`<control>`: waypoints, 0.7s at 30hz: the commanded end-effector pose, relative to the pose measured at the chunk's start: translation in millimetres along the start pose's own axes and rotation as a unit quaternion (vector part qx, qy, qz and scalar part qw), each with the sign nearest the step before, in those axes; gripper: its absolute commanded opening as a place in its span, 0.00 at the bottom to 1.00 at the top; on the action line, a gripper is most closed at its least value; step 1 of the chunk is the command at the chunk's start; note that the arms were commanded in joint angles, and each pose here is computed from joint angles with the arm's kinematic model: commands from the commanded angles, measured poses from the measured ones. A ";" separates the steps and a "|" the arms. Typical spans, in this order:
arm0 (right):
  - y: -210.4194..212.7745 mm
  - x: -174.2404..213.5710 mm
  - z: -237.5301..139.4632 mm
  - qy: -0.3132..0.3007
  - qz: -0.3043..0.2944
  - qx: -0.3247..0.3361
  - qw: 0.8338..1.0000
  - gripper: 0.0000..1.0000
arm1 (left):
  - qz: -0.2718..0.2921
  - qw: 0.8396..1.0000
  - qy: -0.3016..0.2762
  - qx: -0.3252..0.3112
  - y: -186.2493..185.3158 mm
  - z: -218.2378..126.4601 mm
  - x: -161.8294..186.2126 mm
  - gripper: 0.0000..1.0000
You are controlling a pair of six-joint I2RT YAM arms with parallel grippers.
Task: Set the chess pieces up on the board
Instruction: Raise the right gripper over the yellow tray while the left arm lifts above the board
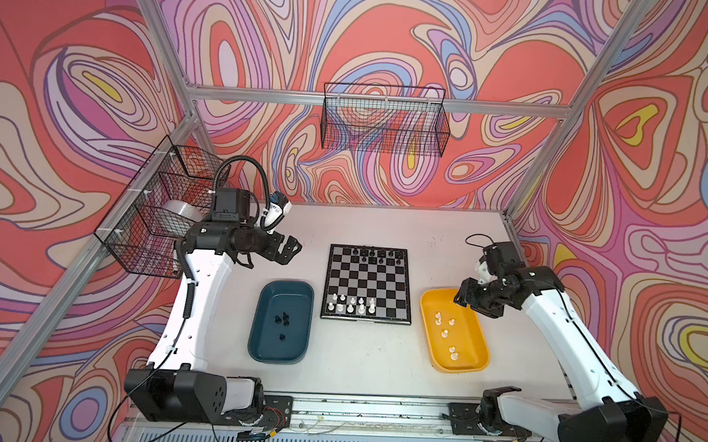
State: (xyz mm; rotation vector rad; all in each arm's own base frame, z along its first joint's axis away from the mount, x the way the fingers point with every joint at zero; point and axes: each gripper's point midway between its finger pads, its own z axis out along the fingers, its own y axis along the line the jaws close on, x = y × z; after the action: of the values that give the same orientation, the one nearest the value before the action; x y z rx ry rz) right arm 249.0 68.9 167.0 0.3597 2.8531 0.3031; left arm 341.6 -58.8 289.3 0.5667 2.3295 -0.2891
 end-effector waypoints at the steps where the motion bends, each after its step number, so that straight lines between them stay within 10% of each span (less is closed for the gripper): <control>1: 1.3 -4.4 9.7 -0.002 -0.010 0.044 0.999 0.56 | -0.008 1.000 0.025 0.005 -1.6 5.3 6.9 1.00; 21: 8.7 15.9 73.4 0.051 0.007 0.051 0.997 0.42 | -0.026 0.998 0.054 0.030 -9.7 26.8 14.6 0.99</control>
State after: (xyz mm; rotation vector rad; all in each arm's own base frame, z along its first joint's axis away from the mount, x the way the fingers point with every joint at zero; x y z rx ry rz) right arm 251.0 90.3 104.0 0.3909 2.9790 0.2018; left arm 350.1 -70.8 260.6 0.5576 2.4291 -0.3493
